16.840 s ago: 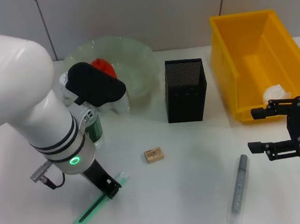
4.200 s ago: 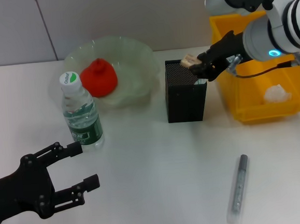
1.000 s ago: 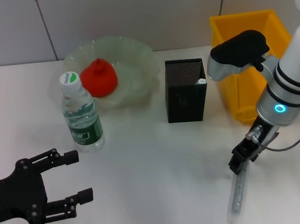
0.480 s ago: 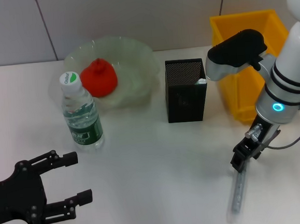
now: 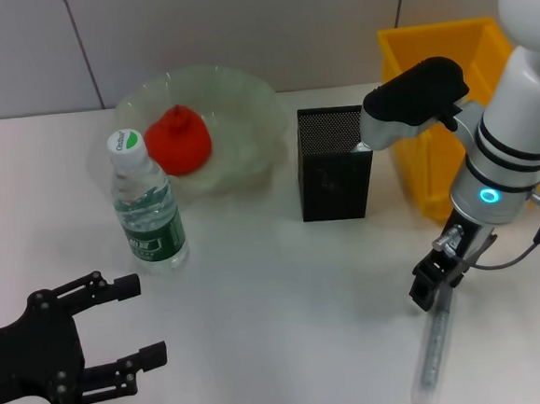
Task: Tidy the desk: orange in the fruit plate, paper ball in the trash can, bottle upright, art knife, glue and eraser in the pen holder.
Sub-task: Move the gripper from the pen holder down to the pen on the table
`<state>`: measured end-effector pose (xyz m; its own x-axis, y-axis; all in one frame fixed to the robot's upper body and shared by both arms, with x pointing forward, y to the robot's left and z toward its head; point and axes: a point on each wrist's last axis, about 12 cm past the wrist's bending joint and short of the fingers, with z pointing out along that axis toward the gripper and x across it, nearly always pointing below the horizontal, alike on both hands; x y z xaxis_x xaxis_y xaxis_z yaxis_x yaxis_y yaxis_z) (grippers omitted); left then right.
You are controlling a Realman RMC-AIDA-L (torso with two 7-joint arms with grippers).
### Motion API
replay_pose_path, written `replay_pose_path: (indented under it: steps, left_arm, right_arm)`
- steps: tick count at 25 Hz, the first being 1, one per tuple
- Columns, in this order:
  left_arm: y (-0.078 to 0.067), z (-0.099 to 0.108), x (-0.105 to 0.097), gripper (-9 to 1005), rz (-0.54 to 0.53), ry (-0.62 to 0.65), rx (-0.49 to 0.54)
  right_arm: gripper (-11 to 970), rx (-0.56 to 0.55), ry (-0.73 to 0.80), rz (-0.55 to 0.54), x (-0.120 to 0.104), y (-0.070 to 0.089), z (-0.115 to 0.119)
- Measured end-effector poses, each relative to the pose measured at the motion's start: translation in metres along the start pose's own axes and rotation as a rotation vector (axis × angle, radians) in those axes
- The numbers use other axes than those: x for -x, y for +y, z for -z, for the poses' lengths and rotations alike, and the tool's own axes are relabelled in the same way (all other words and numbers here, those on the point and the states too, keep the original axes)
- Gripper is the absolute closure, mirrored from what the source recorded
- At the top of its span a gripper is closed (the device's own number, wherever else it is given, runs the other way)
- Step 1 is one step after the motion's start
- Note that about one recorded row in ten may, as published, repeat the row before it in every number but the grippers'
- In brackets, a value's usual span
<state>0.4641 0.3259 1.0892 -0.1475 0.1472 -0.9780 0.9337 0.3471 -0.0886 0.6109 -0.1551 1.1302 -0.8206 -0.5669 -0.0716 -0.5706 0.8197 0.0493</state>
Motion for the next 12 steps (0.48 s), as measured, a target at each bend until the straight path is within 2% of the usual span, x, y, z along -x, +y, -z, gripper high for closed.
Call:
replay_pose_path:
  steps: [8,12]
  left_arm:
    - [0.000,0.000,0.000,167,0.004,0.000,0.000]
    - [0.000,0.000,0.000,167,0.005,0.000,0.001]
  right_arm:
    - [455,0.002,-0.006,0.025,0.004,0.005,0.003]
    - [458,-0.005,-0.034,0.038,0.007,0.005,0.012]
